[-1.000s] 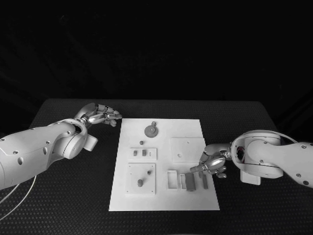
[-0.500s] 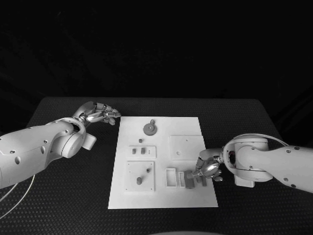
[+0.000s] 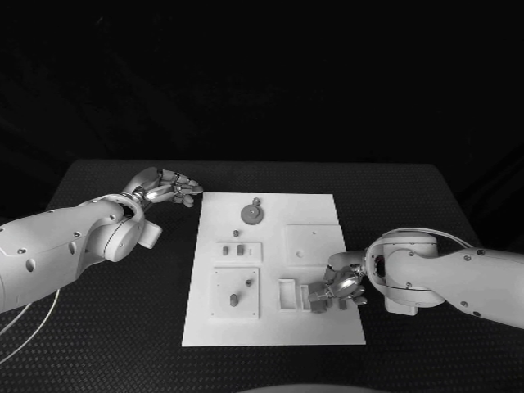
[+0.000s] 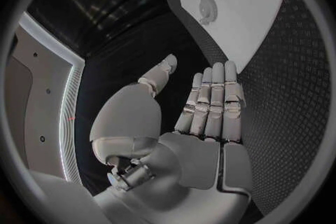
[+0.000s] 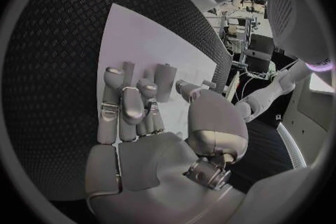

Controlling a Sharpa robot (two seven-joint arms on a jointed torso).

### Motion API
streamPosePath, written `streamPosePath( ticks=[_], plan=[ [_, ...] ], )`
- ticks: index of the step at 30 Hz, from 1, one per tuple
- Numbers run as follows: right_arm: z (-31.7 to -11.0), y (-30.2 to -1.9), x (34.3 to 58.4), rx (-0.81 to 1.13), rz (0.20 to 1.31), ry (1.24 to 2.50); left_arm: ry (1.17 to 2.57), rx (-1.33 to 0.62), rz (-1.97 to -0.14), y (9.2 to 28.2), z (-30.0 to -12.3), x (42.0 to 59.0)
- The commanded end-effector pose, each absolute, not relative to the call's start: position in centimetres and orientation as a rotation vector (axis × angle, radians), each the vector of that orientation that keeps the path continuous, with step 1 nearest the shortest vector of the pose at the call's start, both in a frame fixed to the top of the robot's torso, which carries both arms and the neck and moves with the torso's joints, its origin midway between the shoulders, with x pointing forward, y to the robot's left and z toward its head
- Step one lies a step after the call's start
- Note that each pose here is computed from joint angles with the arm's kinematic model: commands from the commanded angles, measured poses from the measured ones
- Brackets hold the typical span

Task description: Assemble the parts on the task board

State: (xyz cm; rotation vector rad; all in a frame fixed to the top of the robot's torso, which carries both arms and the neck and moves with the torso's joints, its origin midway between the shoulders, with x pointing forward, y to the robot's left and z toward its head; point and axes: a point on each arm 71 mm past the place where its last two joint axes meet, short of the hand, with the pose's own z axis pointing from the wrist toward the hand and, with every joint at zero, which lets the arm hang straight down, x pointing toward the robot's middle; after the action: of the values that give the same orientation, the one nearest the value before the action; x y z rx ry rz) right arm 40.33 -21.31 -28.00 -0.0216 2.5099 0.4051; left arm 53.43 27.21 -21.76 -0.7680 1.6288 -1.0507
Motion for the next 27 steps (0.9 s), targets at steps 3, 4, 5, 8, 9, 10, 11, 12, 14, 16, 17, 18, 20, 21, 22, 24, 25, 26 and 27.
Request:
streamPosePath(
  ticks=[3,4,5,8,9,10,11,12,14,16,17,18,20,21,22,24,25,26,27],
  plan=[
    [-28.16,-21.13,40.48,-0.020,0.395,2.485,1.628,-0.766,-1.070,27.07,-21.66,53.40],
    [-28.17,-21.15,40.54,-0.018,0.392,2.481,1.627,-0.766,-1.070,27.08,-21.66,53.39],
    [-28.18,-21.16,40.57,-0.017,0.390,2.479,1.628,-0.766,-1.069,27.08,-21.66,53.39],
    [-28.21,-21.18,40.71,-0.008,0.381,2.472,1.628,-0.766,-1.070,27.06,-21.67,53.39],
    [-28.21,-21.21,40.79,0.000,0.377,2.466,1.629,-0.766,-1.071,27.05,-21.67,53.39],
    [-28.22,-21.22,40.85,0.003,0.374,2.464,1.629,-0.766,-1.070,27.06,-21.67,53.39],
    [-28.24,-21.20,40.91,0.006,0.373,2.461,1.629,-0.766,-1.070,27.08,-21.67,53.38],
    [-28.24,-21.18,40.92,0.006,0.373,2.461,1.628,-0.766,-1.070,27.09,-21.67,53.38],
    [-28.22,-21.10,40.92,0.007,0.375,2.459,1.628,-0.767,-1.069,27.11,-21.67,53.38],
    [-28.22,-21.03,40.91,0.008,0.377,2.460,1.628,-0.767,-1.069,27.14,-21.67,53.38],
    [-28.21,-20.99,40.90,0.008,0.379,2.459,1.628,-0.767,-1.069,27.14,-21.67,53.38],
    [-28.21,-20.98,40.89,0.011,0.381,2.459,1.629,-0.767,-1.069,27.13,-21.67,53.38],
    [-28.18,-20.99,40.85,0.023,0.388,2.459,1.629,-0.767,-1.069,27.11,-21.67,53.38],
    [-28.16,-20.99,40.82,0.033,0.394,2.458,1.629,-0.767,-1.070,27.10,-21.67,53.37],
    [-28.14,-20.99,40.80,0.041,0.400,2.457,1.629,-0.767,-1.069,27.12,-21.67,53.37],
    [-28.07,-21.00,40.75,0.060,0.412,2.453,1.629,-0.767,-1.069,27.14,-21.67,53.37],
    [-28.05,-21.02,40.71,0.070,0.418,2.453,1.629,-0.768,-1.068,27.16,-21.67,53.37],
    [-28.02,-21.06,40.65,0.085,0.425,2.455,1.628,-0.768,-1.068,27.17,-21.67,53.38],
    [-27.98,-21.12,40.57,0.102,0.433,2.456,1.629,-0.768,-1.067,27.17,-21.68,53.38]
  ],
)
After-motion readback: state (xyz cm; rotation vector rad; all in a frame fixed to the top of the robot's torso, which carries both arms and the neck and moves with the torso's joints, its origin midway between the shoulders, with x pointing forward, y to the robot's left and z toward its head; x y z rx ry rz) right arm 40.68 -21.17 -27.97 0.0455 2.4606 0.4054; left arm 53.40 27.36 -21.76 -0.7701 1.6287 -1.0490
